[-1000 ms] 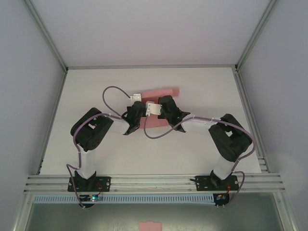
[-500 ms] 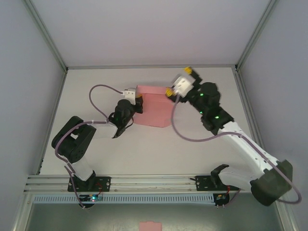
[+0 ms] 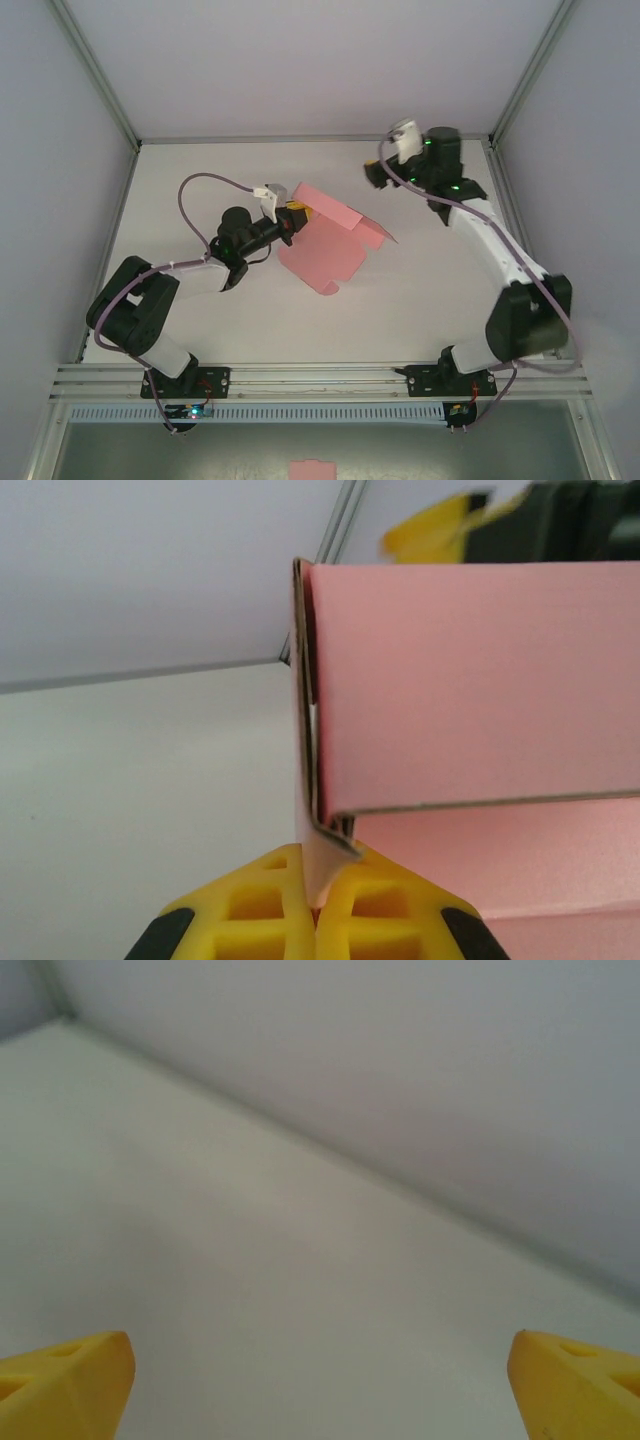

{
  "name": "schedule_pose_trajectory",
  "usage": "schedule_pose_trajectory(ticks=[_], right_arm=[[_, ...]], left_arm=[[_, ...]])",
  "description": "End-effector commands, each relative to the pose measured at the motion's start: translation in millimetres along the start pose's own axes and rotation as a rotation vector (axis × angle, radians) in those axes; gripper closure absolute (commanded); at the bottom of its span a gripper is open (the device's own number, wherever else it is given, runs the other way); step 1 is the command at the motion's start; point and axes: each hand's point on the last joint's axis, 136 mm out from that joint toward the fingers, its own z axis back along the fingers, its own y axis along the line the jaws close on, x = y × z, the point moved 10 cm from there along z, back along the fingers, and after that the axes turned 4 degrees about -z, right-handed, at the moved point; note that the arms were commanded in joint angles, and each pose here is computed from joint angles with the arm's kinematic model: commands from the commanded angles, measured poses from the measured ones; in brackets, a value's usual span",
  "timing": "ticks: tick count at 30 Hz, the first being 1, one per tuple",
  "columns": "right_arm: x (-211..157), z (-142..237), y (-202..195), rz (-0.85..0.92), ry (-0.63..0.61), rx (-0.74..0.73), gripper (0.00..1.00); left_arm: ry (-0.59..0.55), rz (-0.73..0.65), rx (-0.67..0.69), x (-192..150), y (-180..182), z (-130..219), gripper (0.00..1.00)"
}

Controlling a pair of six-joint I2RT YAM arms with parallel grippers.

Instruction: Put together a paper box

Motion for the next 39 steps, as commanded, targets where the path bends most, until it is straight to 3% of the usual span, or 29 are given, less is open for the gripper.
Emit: schedule_pose_trajectory(ticks=[1,6,10,15,18,25,32,35,37,39], right_arm=[[-9,-13,36,0.021,0.103,0.199,0.05],[-14,-28,66,0.056,0.136,0.269,0.05],[-20,-34,99,0.155,0.144,0.305,0.05],[-31,-52,120,0.185,0.145,0.313,0.05],[-30,-52,129,0.191,0.091,0.335,0.05],[-22,-51,139,0.087,-0.008,0.476,0.03],[-19,-58,140,0.005,-0.001,0.567,0.05],[-15,-55,133,-0.011,0.010,0.518,0.05],[-13,-50,119,-0.016,0.011,0.406,0.05],[-7,-39,94,-0.061,0.034,0.222,0.03]], left_arm=[[-0.010,-0.023,-0.042,18,-8,-4,1.00],[0.059,-0.001,0.134,18,1,-16,1.00],[0.090,0.083,0.372,20,15,-27,1.00],[0.179,0.010,0.529,22,-1,-53,1.00],[0.238,-0.054,0.681,19,-12,-66,1.00],[0.240,0.078,0.885,8,-6,-78,1.00],[0.233,0.117,0.966,14,-5,-73,1.00],[0.240,0.100,0.723,17,-10,-72,1.00],[0.240,0.056,0.583,19,-16,-63,1.00],[0.253,0.040,0.568,21,-16,-48,1.00]])
